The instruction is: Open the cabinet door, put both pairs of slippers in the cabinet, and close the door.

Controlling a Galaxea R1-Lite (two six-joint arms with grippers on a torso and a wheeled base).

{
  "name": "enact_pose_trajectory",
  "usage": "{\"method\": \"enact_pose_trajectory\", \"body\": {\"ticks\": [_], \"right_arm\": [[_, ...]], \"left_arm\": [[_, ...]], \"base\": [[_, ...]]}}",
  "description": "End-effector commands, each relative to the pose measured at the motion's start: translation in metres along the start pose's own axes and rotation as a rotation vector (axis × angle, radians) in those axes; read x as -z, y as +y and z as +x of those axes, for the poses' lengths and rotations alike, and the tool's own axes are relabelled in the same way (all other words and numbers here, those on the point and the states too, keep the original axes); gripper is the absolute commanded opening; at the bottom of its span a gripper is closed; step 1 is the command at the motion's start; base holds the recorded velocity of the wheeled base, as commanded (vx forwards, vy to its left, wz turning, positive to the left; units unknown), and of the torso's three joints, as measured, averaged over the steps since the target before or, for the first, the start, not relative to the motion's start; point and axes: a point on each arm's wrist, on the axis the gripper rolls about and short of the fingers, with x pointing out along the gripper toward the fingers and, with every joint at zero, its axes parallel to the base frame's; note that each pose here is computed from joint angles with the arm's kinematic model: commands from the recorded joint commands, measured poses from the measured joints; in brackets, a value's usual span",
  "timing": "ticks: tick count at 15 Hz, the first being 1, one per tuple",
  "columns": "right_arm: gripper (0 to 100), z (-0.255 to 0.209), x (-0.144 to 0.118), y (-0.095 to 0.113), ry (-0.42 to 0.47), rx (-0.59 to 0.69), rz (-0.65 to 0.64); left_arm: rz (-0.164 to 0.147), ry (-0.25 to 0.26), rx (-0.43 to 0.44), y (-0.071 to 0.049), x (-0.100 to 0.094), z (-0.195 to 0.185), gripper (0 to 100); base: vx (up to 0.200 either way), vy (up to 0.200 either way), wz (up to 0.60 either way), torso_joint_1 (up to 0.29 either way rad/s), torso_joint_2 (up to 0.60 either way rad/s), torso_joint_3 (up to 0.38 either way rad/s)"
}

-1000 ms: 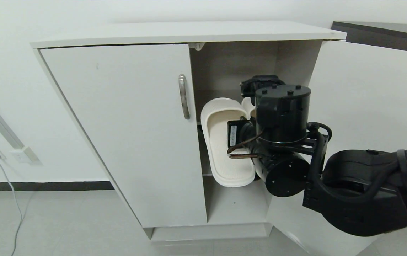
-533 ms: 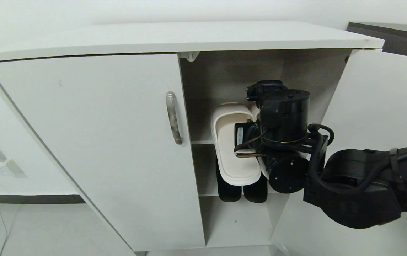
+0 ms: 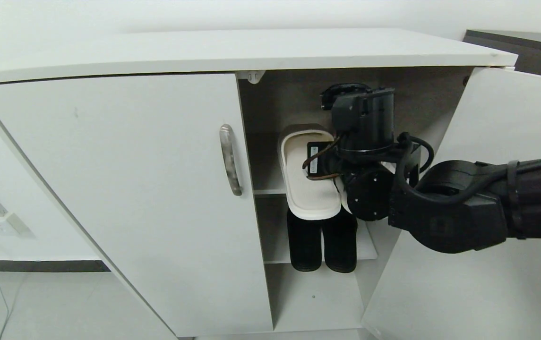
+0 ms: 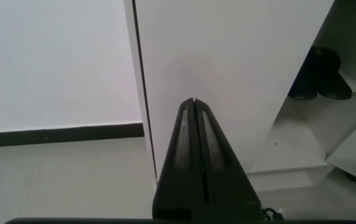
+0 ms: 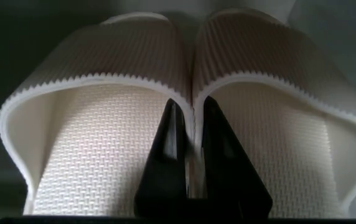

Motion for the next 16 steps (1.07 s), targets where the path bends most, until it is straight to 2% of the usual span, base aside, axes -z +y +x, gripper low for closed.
{"method": "enact_pose_trajectory", "body": {"ticks": [1,8,15,16], "right_arm": [[0,0.024,0.006,0.004,0.001,0.027,0.003],[0,0.06,0.005,0.001,0.001,-0.004,0.017],[0,0.071,0.013,-0.004,0.02,-0.014,0.007],[100,0.07,0.012,-0.004,0.019,-0.014,0.008]], "left_arm": [[0.0,0.001,0.0,0.0,0.0,0.0,0],[0.0,0.001,0.0,0.0,0.0,0.0,0],[0.0,0.001,0.0,0.0,0.0,0.0,0],[0.0,0.001,-0.001,0.0,0.0,0.0,0]], "base": [[0.0,0.0,0.0,0.0,0.0,0.0],[0.0,0.0,0.0,0.0,0.0,0.0],[0.0,0.0,0.0,0.0,0.0,0.0],[0.0,0.0,0.0,0.0,0.0,0.0]]}}
